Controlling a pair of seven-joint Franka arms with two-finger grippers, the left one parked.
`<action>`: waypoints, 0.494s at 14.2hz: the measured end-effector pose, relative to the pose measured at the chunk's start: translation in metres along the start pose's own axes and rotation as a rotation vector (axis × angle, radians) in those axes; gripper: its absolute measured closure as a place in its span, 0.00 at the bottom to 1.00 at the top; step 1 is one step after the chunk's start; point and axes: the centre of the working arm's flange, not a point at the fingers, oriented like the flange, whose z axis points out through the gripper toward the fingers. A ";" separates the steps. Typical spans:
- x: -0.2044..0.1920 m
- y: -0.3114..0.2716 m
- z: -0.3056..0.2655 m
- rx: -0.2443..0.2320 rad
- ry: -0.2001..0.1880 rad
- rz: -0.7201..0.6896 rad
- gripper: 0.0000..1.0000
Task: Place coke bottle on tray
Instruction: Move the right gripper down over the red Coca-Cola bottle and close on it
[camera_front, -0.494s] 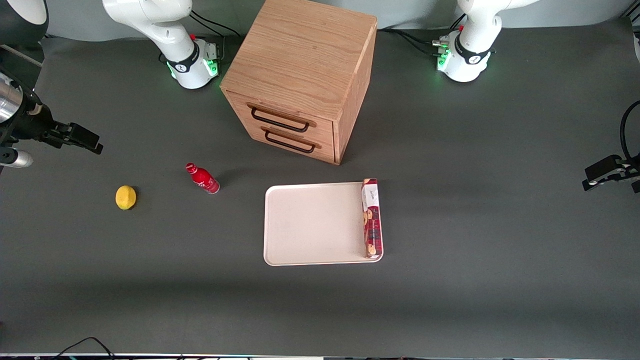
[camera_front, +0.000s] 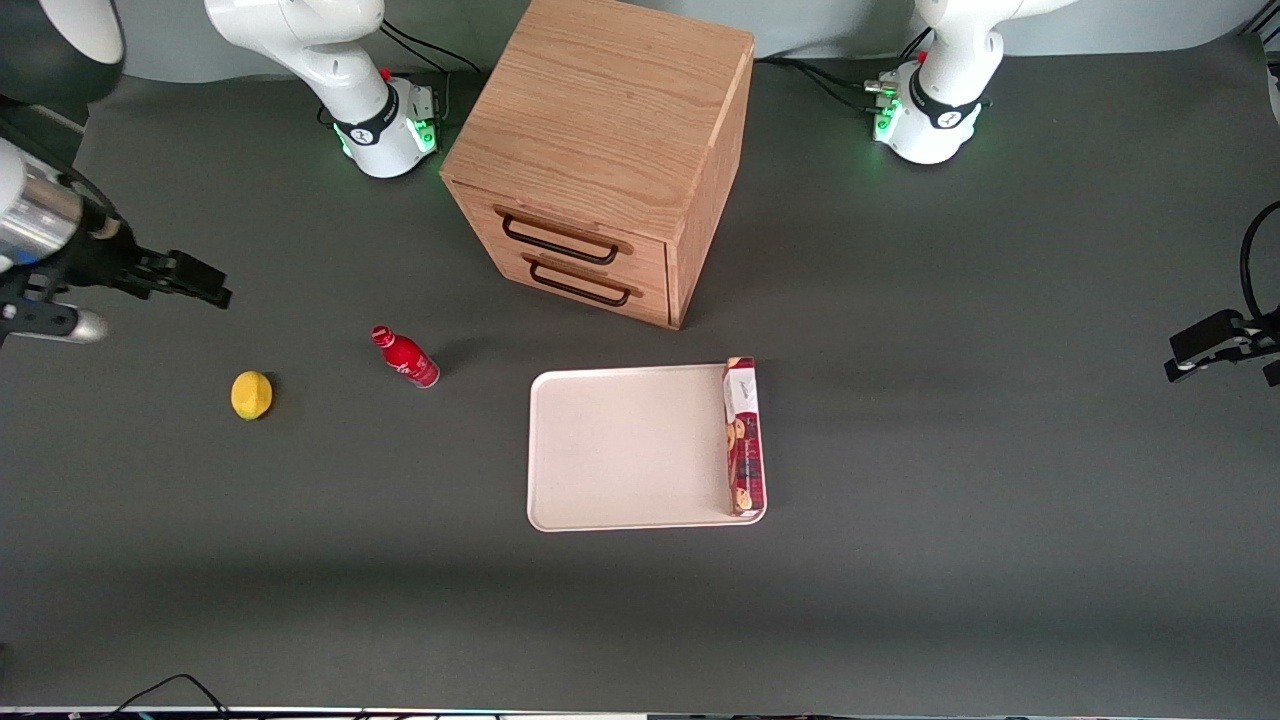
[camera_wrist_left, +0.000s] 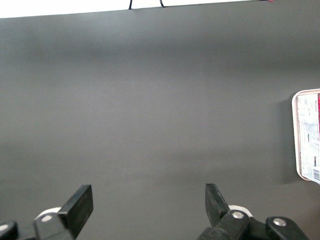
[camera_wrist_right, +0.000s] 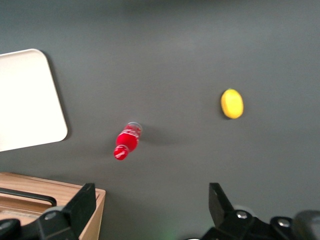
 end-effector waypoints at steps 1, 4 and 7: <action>0.003 -0.013 0.020 0.018 -0.010 -0.010 0.00; 0.005 -0.044 0.099 0.024 -0.035 -0.023 0.00; -0.001 -0.058 0.164 0.023 -0.036 0.002 0.00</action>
